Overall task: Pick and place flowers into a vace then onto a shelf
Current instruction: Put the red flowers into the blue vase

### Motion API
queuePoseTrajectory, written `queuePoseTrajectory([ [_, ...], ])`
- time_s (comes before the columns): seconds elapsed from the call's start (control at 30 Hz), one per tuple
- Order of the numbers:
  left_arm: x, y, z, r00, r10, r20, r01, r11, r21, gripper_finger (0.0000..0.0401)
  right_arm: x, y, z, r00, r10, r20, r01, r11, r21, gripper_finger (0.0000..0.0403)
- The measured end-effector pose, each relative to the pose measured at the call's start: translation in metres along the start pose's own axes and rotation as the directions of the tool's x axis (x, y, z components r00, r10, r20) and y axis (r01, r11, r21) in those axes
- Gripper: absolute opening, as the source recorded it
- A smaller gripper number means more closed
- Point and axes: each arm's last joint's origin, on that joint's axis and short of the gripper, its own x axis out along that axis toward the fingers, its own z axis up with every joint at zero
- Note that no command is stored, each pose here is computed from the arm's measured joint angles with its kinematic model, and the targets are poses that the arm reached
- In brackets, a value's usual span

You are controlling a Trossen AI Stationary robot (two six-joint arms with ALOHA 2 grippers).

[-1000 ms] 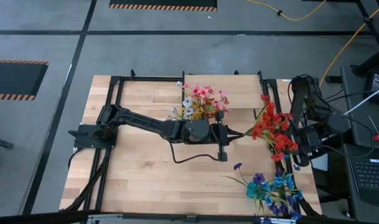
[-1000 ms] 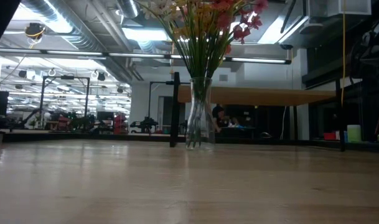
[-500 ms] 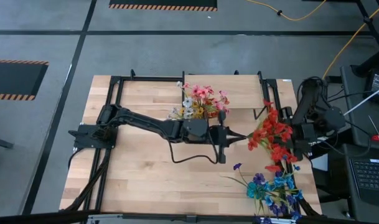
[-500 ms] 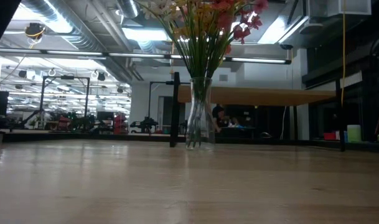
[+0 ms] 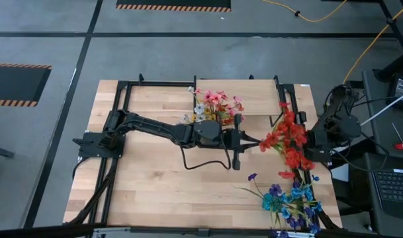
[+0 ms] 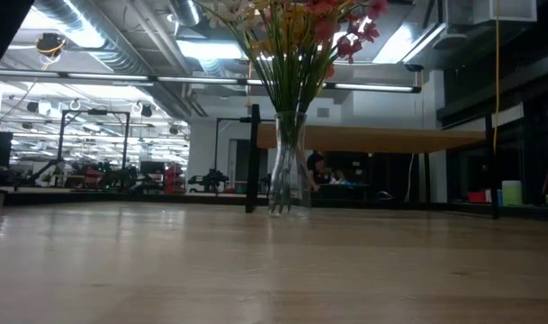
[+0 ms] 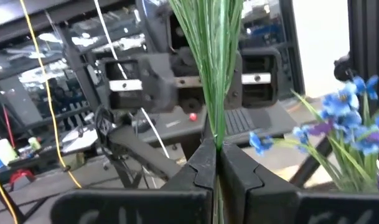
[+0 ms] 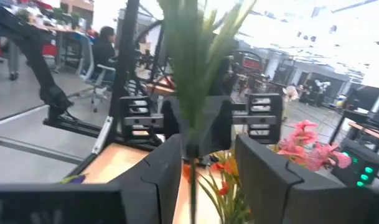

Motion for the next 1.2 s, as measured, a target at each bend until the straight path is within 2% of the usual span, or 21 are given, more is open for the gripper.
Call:
queuePoseTrajectory([
  [0.13, 0.0, -0.005, -0.001, 1.0, -0.005, -0.023, 0.005, 1.0, 0.002, 0.0003, 0.001, 0.0, 0.0, 1.0, -0.007, -0.003, 0.007, 1.0, 0.001, 0.0152],
  [0.33, -0.001, -0.006, -0.002, 1.0, -0.008, -0.029, 0.009, 1.0, 0.003, 0.0003, 0.001, 0.001, 0.0, 0.999, 0.041, 0.012, -0.041, 0.999, 0.024, 0.0152],
  [0.8, -0.001, -0.006, -0.001, 0.999, -0.034, -0.021, 0.034, 0.999, 0.002, 0.0003, 0.024, 0.002, -0.008, 0.999, -0.011, -0.032, 0.012, 1.0, 0.022, 0.0152],
  [0.97, -0.001, -0.007, -0.002, 0.999, -0.035, -0.025, 0.035, 0.999, 0.003, 0.0003, 0.029, 0.003, -0.007, 0.997, 0.072, 0.006, -0.072, 0.997, 0.029, 0.0152],
  [1.1, 0.0, -0.005, -0.002, 0.999, -0.028, -0.028, 0.028, 1.0, 0.003, 0.0003, 0.034, 0.0, -0.008, 0.999, 0.042, 0.009, -0.042, 0.999, 0.031, 0.0152],
  [1.2, 0.0, -0.003, -0.003, 0.999, -0.01, -0.034, 0.01, 1.0, 0.004, 0.0003, 0.039, 0.002, -0.01, 0.997, 0.071, 0.005, -0.071, 0.997, 0.035, 0.0152],
])
